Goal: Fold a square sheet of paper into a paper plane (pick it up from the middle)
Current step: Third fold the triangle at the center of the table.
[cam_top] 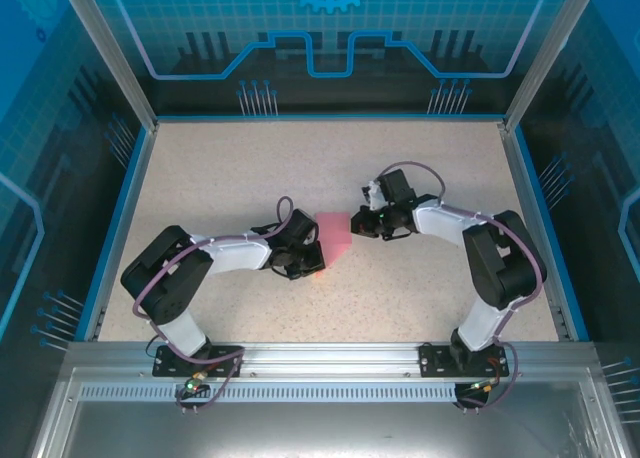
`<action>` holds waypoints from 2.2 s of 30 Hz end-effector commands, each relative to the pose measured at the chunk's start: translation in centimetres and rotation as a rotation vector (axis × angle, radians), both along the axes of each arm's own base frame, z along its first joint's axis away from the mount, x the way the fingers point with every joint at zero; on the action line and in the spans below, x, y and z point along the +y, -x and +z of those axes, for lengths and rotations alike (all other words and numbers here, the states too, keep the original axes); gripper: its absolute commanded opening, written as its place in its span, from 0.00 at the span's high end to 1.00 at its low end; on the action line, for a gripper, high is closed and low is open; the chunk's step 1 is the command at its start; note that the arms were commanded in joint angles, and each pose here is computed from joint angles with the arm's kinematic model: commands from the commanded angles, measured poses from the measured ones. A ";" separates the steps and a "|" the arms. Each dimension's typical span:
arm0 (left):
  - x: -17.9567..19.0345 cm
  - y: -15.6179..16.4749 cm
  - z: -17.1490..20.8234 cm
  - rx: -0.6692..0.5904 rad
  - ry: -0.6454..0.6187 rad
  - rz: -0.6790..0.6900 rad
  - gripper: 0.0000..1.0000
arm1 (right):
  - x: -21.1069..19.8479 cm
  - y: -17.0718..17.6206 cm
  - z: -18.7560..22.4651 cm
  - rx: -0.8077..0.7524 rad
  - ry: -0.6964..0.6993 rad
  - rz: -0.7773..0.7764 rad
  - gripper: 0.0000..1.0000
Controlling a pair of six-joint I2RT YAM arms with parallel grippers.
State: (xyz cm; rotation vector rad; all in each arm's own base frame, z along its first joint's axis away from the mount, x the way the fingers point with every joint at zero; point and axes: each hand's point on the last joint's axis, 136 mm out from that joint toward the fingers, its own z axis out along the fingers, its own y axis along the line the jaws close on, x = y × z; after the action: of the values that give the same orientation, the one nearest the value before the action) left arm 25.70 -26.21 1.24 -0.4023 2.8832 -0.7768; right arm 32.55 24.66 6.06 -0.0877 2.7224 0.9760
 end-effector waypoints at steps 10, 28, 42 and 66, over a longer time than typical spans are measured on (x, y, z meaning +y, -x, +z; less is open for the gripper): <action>2.7 2.2 -2.5 0.076 -0.147 -0.031 1.00 | 5.5 4.8 -5.4 0.184 0.005 0.130 1.00; 3.2 7.1 -1.4 0.155 -0.091 -0.242 1.00 | 2.8 5.4 -8.8 0.312 0.118 0.026 1.00; 0.0 -2.5 5.2 -0.164 -0.094 -0.104 1.00 | 2.6 1.4 -0.5 0.120 -0.037 -0.053 0.81; 2.4 -3.8 -0.9 -0.054 -0.326 -0.015 1.00 | 0.1 1.3 -3.3 0.235 -0.030 -0.090 0.66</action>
State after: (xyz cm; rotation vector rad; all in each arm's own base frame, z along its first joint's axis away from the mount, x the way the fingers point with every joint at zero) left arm 30.08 -24.66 1.49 -0.2786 2.8524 -0.3885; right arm 31.39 24.34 2.95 0.1696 2.8634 1.0373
